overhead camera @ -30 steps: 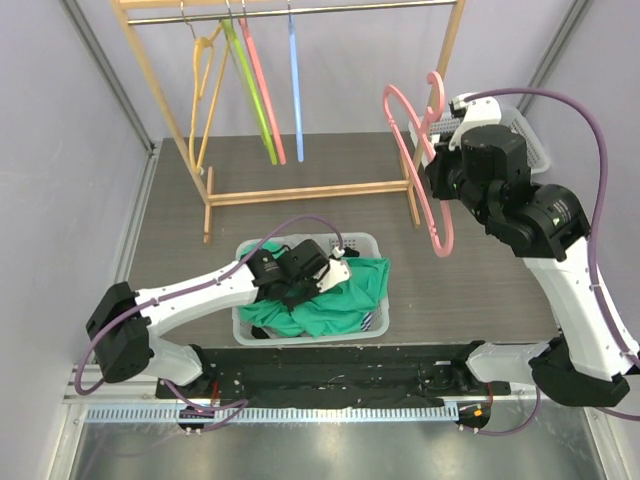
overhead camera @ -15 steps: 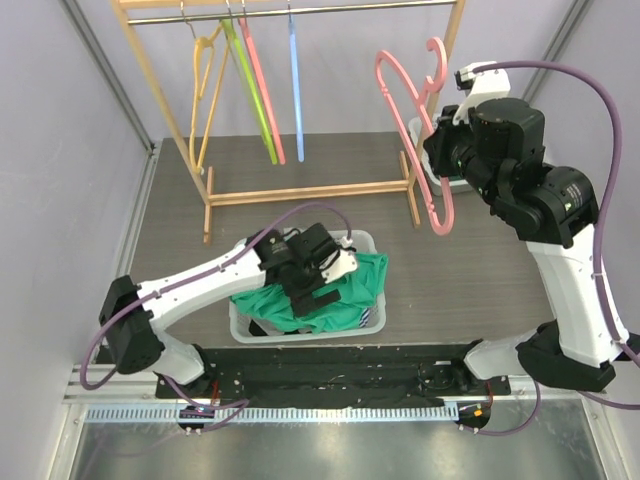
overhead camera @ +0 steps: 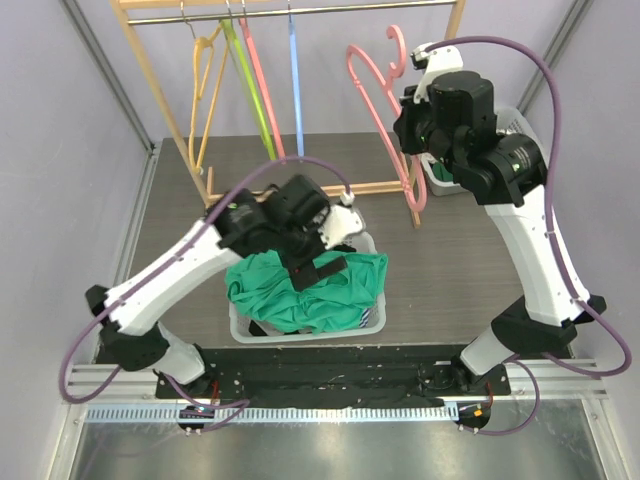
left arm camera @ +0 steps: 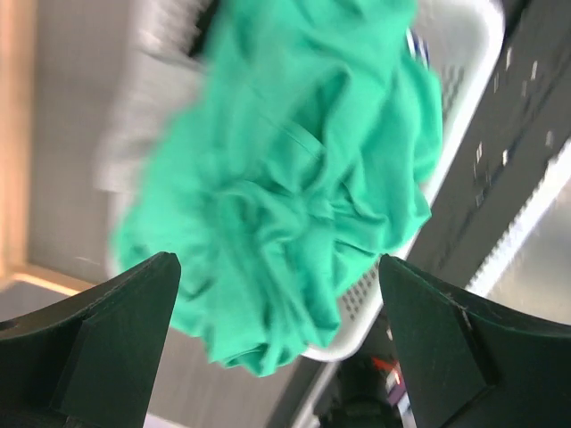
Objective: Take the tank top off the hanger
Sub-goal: Place the hanger at the clothesline.
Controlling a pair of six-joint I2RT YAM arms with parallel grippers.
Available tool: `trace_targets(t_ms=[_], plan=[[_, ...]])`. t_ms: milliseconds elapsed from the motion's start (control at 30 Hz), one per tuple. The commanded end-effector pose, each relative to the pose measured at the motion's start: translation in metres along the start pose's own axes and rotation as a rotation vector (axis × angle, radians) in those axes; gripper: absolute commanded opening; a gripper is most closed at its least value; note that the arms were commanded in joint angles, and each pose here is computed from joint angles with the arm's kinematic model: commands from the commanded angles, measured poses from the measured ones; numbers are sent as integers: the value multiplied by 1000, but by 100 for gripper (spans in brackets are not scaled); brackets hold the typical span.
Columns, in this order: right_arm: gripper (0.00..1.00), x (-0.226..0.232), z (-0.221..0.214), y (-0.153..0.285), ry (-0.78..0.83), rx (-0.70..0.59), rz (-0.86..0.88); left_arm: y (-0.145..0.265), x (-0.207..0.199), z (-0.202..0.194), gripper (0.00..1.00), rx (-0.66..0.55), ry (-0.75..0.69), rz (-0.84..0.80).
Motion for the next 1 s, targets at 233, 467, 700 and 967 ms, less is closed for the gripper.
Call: trace_targets(t_ms=[233, 467, 700, 967], plan=[[1, 10, 27, 8, -28, -104, 73, 131, 21, 2, 100, -221, 45, 292], [1, 8, 34, -8, -35, -119, 74, 168, -1, -17, 100, -372, 26, 259], [1, 5, 53, -38, -92, -149, 118, 215, 24, -19, 100, -485, 48, 513], [1, -1, 71, -57, -142, -193, 188, 255, 36, -37, 100, -515, 38, 719]])
Point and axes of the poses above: each gripper's point midway between its finger pads, its own y axis back along the fingers, its own x axis along the line the jaws close on, z = x × y, the point moved 6 cm from there along y, back along the fingers, and after that the axes turned 13 degrees about -y, right-handed, at the moved point
